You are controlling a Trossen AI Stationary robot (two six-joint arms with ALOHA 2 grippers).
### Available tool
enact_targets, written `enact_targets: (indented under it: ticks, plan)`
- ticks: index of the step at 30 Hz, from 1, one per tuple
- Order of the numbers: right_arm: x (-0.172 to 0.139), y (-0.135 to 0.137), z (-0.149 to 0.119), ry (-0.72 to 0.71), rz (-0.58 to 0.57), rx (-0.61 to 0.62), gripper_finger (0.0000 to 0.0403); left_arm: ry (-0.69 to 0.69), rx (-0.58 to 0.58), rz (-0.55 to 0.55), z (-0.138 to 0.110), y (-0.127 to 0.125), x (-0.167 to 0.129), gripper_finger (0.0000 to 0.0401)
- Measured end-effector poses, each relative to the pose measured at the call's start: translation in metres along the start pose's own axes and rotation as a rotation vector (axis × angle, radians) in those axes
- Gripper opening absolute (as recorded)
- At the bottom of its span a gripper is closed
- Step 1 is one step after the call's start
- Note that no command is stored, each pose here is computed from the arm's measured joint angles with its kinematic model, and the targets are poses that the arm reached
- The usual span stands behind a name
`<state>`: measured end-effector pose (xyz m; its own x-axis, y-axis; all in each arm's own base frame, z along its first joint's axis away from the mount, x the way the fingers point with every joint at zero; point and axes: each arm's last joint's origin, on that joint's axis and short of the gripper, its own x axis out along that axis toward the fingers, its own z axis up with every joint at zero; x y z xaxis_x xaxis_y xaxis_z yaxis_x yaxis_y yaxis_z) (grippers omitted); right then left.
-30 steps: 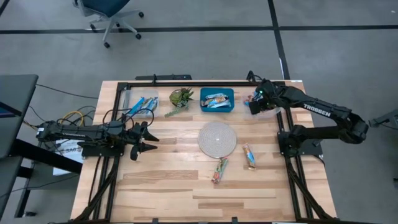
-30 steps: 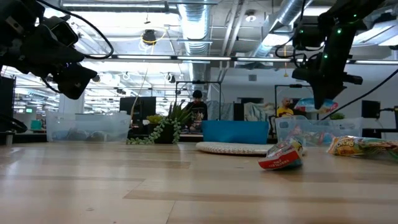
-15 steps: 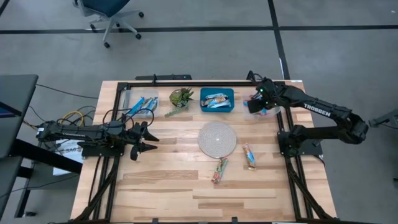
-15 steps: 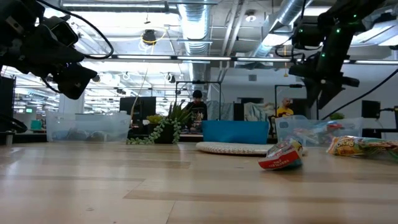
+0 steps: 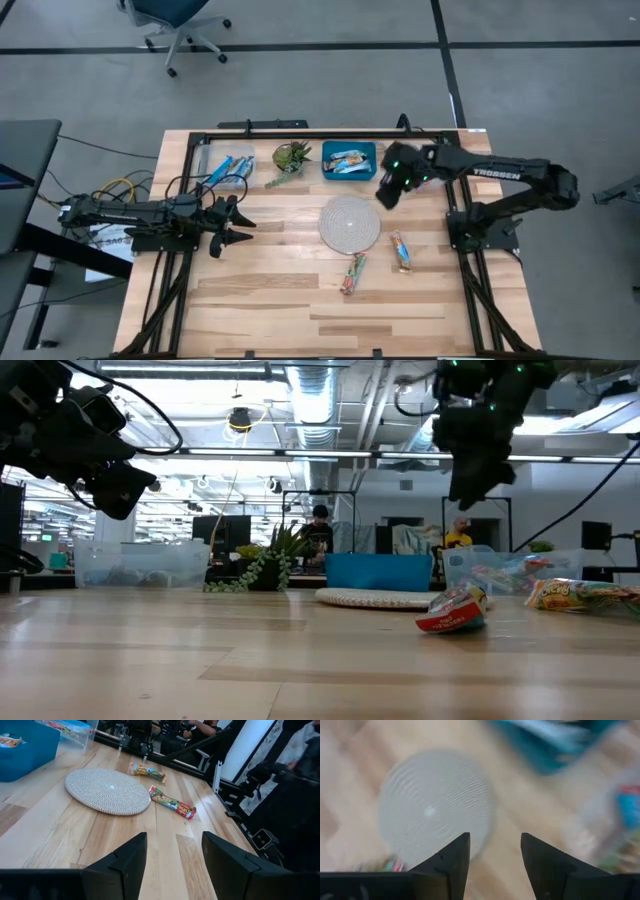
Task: Pick and place Granola Bars by type
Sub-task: Put the red granola bar into the right transparent bin
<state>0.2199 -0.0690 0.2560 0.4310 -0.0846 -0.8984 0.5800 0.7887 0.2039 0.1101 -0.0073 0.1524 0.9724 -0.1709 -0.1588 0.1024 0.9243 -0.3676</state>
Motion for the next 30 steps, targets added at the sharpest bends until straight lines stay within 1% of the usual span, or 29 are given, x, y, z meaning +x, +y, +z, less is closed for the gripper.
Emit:
enact_targets:
  ticks: [5,11,13,16,22,26,30]
  plan:
    - [0.006,0.048,-0.008,0.062,0.1,-0.297,0.0165,0.0,0.0,0.0,0.0,0.0,0.0,0.0183]
    - [0.017,0.097,-0.035,0.171,0.232,-0.68,0.0166,0.0,0.0,0.0,0.0,0.0,0.0,0.0183]
    - [0.02,0.11,-0.046,0.208,0.256,-0.794,0.0165,0.0,0.0,0.0,0.0,0.0,0.0,0.0183]
    - [0.023,0.128,-0.058,0.223,0.289,-0.947,0.0163,0.001,0.0,0.0,0.0,0.0,0.0,0.0183]
    - [0.034,0.154,-0.074,0.233,0.32,-1.156,0.0163,0.001,0.0,0.0,0.0,0.0,0.0,0.0183]
    - [0.045,0.164,-0.082,0.21,0.281,-1.272,0.0164,0.001,0.0,0.0,0.0,0.0,0.0,0.0183]
    - [0.057,0.173,-0.085,0.173,0.269,-1.367,0.0164,0.0,0.0,0.0,0.0,0.0,0.0,0.0183]
